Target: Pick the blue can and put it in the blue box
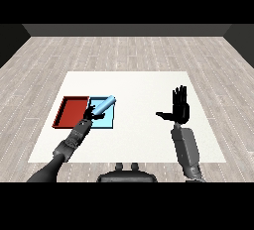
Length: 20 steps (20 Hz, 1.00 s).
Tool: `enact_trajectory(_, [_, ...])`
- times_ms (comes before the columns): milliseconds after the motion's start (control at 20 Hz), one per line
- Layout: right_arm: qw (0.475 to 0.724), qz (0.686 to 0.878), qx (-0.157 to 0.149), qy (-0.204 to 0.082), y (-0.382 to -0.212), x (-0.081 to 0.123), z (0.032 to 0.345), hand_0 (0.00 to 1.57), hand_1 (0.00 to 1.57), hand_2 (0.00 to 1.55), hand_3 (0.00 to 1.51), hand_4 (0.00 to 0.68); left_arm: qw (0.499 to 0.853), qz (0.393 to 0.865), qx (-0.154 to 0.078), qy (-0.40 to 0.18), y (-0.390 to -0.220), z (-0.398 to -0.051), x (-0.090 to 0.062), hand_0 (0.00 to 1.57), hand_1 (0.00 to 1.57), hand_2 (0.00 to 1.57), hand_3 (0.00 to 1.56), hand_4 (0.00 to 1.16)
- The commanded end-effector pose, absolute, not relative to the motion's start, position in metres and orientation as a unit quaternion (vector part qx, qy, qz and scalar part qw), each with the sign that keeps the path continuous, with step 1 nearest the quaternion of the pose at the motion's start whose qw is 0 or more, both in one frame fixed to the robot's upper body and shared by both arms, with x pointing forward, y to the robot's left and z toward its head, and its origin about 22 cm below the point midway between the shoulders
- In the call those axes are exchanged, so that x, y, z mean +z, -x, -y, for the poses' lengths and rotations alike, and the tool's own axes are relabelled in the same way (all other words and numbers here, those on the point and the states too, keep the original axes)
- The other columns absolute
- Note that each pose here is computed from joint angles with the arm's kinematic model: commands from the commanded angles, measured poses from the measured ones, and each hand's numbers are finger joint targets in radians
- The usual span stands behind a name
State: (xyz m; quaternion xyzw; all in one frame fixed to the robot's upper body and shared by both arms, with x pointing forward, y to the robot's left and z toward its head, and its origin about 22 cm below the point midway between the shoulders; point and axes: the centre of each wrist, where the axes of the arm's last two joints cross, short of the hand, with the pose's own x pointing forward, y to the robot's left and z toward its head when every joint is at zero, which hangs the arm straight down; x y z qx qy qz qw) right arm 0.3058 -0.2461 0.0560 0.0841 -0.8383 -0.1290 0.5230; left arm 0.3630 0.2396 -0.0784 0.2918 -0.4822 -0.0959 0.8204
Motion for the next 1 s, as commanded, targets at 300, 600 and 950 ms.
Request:
enact_trajectory(300, [0.505,0.845,-0.133,-0.114,-0.303,0.060,0.251,0.00,0.00,0.00,0.00,0.000,0.754,0.550,-0.001,-0.359,-0.371,-0.229,-0.070,0.00,0.00,0.00,0.00,0.00])
enact_trajectory(600, [0.517,0.839,-0.114,-0.123,-0.294,0.054,0.243,0.00,0.00,0.00,0.00,0.000,0.654,0.718,0.030,-0.235,-0.387,-0.219,-0.041,0.00,0.00,0.00,0.00,0.00])
enact_trajectory(950, [0.544,0.827,-0.085,-0.109,-0.291,0.042,0.246,0.00,0.00,0.00,0.00,0.000,0.549,0.832,0.019,-0.073,-0.371,-0.199,-0.035,0.00,0.00,0.00,0.00,0.00])
